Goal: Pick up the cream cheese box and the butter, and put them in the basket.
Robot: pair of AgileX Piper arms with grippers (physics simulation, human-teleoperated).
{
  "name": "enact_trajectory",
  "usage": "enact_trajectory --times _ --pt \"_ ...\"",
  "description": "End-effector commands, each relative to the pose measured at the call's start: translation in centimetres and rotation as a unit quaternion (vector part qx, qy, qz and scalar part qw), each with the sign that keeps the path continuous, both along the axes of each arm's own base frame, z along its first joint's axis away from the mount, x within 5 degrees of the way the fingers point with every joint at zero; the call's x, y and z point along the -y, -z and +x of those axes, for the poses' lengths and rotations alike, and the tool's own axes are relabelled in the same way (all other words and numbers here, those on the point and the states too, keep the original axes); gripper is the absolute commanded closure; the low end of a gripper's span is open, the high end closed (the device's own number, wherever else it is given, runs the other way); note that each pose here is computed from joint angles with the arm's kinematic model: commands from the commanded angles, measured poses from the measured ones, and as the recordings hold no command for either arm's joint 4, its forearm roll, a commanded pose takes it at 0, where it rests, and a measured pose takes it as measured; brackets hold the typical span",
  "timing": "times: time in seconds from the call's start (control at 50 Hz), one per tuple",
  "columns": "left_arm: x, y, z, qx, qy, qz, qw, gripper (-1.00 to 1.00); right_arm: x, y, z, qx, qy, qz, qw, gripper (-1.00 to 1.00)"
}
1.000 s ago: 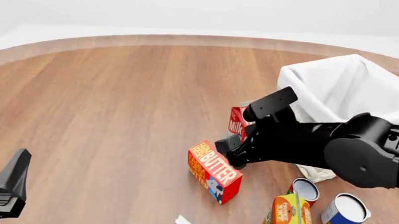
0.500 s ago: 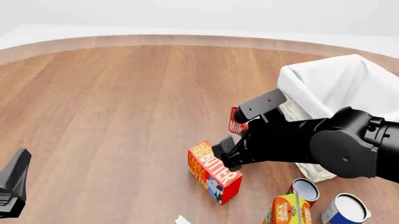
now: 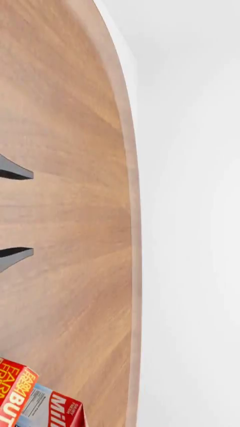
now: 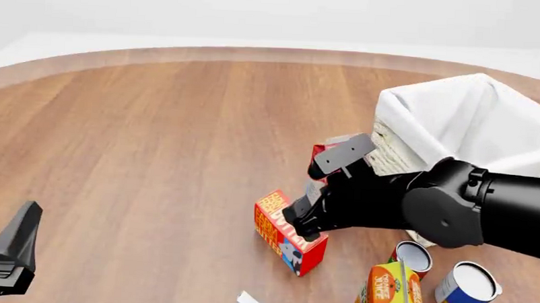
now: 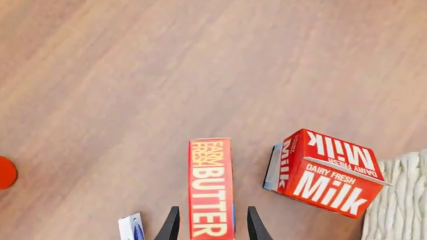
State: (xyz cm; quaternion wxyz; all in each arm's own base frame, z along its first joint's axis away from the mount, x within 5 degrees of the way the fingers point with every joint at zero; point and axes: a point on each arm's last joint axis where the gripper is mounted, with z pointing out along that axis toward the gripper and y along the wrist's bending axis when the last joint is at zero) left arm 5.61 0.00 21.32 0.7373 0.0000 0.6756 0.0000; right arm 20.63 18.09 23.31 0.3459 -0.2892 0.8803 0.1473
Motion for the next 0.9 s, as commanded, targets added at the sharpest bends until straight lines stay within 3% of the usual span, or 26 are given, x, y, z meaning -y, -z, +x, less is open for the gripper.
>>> enact_trajectory --times 0.02,0.26,0.9 --pt "0.0 0.0 0.0 0.000 0.000 0.000 1.0000 -1.00 -0.3 1.3 -0.1 -0.007 0.001 0.001 1.0000 -1.00" --pt "0.0 0.0 0.0 0.000 0.000 0.000 1.0000 -1.00 0.1 2.9 -0.1 -0.010 -0.003 -0.012 0.9999 -1.00" --pt "0.0 0.0 0.0 0.000 0.000 0.000 1.0000 -1.00 -0.4 4.6 0.2 -0.013 0.002 -0.006 0.9999 -1.00"
